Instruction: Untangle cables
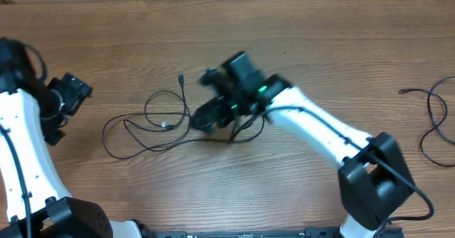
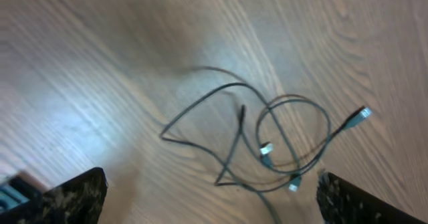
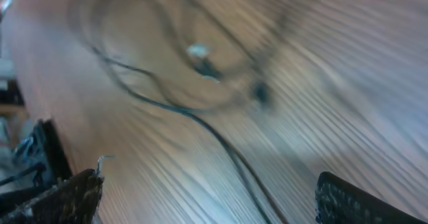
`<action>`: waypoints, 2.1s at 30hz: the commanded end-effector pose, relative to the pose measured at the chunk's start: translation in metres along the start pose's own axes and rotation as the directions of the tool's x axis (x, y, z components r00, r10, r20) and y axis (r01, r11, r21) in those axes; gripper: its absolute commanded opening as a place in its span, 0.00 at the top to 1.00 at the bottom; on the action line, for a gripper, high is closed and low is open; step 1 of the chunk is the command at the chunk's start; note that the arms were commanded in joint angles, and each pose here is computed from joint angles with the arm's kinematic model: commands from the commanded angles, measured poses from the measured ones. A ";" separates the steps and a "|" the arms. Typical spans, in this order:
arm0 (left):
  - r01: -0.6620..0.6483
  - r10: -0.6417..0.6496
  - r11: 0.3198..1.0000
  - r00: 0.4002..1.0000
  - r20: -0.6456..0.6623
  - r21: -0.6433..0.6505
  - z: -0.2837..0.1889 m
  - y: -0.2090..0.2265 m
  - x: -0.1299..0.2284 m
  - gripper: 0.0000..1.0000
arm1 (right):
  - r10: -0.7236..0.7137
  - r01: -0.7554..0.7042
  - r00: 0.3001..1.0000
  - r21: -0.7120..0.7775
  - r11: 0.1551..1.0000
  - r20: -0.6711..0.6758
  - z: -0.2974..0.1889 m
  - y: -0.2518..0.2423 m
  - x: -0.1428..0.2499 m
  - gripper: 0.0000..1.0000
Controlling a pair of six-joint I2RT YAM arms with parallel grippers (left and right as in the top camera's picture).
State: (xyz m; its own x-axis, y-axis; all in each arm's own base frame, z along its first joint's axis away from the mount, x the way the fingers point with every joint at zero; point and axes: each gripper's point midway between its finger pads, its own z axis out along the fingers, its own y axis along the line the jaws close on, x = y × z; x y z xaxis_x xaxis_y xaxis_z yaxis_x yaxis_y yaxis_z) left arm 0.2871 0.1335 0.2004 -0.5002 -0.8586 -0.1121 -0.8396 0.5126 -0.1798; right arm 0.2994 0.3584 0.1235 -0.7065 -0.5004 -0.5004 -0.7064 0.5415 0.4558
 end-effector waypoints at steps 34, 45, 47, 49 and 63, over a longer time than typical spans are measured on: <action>-0.161 0.190 0.977 0.957 -0.221 0.143 -0.012 0.001 0.047 0.00 | -0.232 0.227 0.964 0.050 0.973 0.132 0.170 0.053 0.003 0.94; -0.253 0.293 0.950 0.923 -0.250 0.183 0.036 -0.016 0.067 0.01 | -0.103 0.050 0.941 0.169 0.984 0.323 -0.025 0.016 -0.094 0.96; -0.281 0.347 0.925 0.901 -0.261 0.257 0.054 -0.032 0.082 0.01 | -0.038 -0.028 0.944 0.195 0.980 0.327 -0.051 -0.006 -0.092 0.96; -0.333 0.428 0.879 0.867 -0.255 0.341 0.069 -0.051 0.100 0.01 | 0.019 -0.096 0.949 0.229 0.969 0.316 -0.073 -0.031 -0.083 0.96; -0.379 0.405 0.810 0.913 -0.039 -0.448 0.089 0.035 0.050 0.00 | 0.391 -0.446 0.894 0.372 0.814 0.217 -0.150 -0.147 0.005 0.96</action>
State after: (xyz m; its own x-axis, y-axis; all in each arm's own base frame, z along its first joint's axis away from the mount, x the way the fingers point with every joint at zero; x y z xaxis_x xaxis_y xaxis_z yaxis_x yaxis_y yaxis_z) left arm 0.2663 0.0534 0.0876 -0.8667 -0.4987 0.0049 -0.4984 0.8665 0.0270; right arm 0.3939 0.1787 0.1638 -0.8965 -0.0958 -0.4325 -0.2528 0.9124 0.3220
